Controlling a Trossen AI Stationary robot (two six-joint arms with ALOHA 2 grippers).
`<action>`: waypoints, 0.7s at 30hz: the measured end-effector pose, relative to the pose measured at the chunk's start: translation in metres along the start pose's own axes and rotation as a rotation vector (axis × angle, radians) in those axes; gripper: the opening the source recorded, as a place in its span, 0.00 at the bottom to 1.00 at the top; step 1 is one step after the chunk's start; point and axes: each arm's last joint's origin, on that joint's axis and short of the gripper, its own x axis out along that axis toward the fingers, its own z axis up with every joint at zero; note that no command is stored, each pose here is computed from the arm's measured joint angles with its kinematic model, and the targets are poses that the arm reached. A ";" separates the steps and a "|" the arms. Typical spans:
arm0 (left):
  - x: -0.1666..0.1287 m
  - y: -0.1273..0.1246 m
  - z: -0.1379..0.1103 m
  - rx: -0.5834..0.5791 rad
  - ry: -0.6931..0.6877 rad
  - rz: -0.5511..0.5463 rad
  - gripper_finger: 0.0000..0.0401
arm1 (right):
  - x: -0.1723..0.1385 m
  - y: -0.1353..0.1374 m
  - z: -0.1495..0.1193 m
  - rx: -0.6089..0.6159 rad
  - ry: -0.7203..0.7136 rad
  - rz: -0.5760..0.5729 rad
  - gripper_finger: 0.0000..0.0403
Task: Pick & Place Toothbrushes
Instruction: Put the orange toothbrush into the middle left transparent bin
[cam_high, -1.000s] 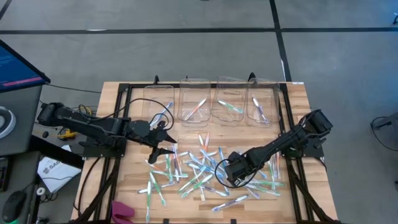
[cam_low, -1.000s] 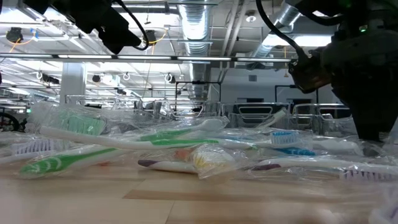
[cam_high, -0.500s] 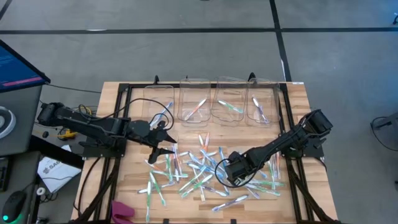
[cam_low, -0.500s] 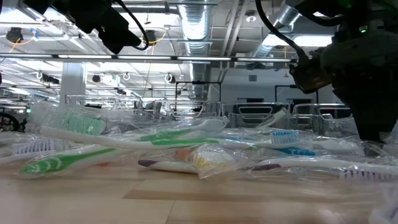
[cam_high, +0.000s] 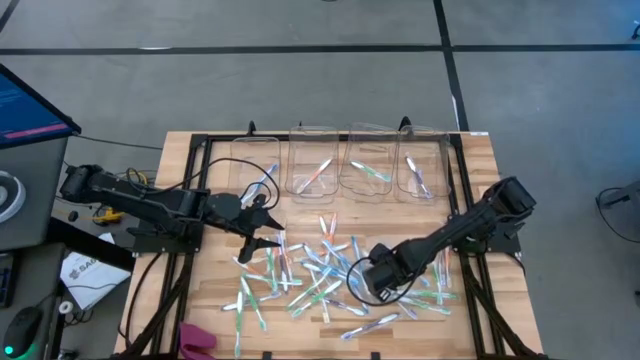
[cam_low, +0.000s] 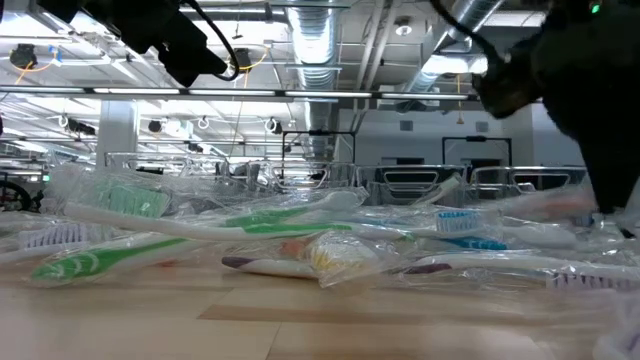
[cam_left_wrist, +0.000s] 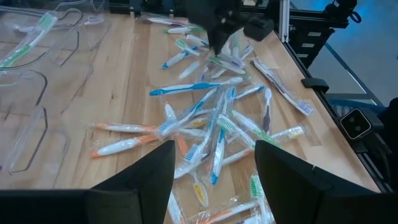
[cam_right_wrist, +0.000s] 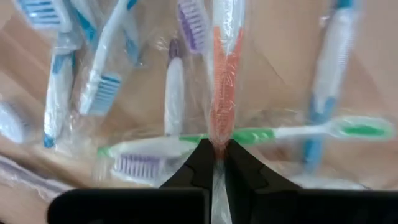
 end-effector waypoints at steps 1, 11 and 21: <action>0.000 0.000 0.000 0.000 0.000 0.000 0.53 | -0.004 0.002 -0.001 -0.005 -0.009 -0.010 0.02; 0.000 0.000 0.000 0.000 0.000 0.000 0.53 | -0.032 0.009 -0.004 -0.032 -0.081 -0.059 0.03; 0.000 0.000 0.000 0.000 0.000 0.000 0.53 | -0.033 0.006 -0.013 -0.049 -0.071 -0.118 0.03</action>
